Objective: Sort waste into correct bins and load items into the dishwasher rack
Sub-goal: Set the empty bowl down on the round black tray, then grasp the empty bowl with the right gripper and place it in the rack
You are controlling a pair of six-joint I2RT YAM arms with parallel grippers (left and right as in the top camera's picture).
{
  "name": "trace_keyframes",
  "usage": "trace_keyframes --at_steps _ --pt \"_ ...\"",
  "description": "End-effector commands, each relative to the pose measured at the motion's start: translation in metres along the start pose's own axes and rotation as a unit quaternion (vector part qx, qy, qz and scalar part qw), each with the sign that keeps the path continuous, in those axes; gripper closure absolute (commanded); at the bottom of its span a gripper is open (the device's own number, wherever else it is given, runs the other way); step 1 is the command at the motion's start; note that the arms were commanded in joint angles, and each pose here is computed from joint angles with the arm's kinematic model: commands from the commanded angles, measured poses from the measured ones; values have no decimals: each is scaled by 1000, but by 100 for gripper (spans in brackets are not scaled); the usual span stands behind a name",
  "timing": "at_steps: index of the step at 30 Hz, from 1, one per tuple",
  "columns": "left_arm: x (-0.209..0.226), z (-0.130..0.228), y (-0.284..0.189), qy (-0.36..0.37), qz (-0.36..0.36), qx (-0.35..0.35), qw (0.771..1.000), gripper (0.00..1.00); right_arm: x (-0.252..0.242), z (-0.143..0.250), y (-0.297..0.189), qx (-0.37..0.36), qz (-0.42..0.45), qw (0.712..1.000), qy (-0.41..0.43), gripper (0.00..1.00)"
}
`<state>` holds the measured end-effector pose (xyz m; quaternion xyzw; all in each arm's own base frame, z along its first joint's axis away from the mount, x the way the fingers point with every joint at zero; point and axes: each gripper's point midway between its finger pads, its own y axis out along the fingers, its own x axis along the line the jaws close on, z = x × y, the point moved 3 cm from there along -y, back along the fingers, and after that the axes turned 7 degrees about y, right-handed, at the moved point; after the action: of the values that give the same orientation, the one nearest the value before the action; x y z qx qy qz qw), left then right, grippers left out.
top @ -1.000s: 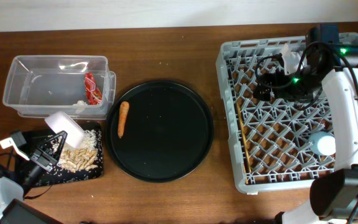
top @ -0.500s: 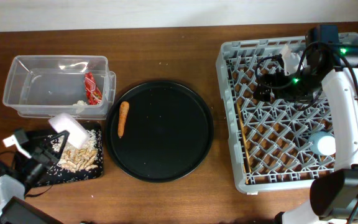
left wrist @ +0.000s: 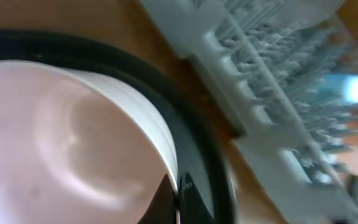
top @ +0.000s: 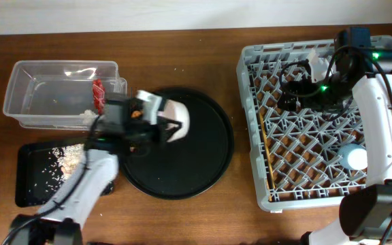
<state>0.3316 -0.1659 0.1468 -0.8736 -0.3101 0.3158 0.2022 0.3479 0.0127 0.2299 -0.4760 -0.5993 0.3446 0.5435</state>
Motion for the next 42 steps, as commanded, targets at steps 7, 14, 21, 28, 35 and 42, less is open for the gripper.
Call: trace_keyframes --at_steps 7,14,21,28,35,42 --pt "1 24 68 30 -182 34 982 100 2 1 3 5 -4 1000 -4 2" --pt "-12 -2 4 -8 -145 21 989 13 53 -15 11 -32 -67 995 -72 2" --pt "61 48 -151 -210 -323 38 922 5 157 -6 72 -15 -104 973 -204 1" --pt "73 59 -161 -243 -337 47 908 1 151 3 180 86 -42 989 -109 21" --pt "73 59 -160 -243 -337 47 908 1 139 7 222 118 -29 990 -77 60" --pt "72 61 -160 -244 -337 49 908 1 151 17 233 126 -27 988 -90 80"
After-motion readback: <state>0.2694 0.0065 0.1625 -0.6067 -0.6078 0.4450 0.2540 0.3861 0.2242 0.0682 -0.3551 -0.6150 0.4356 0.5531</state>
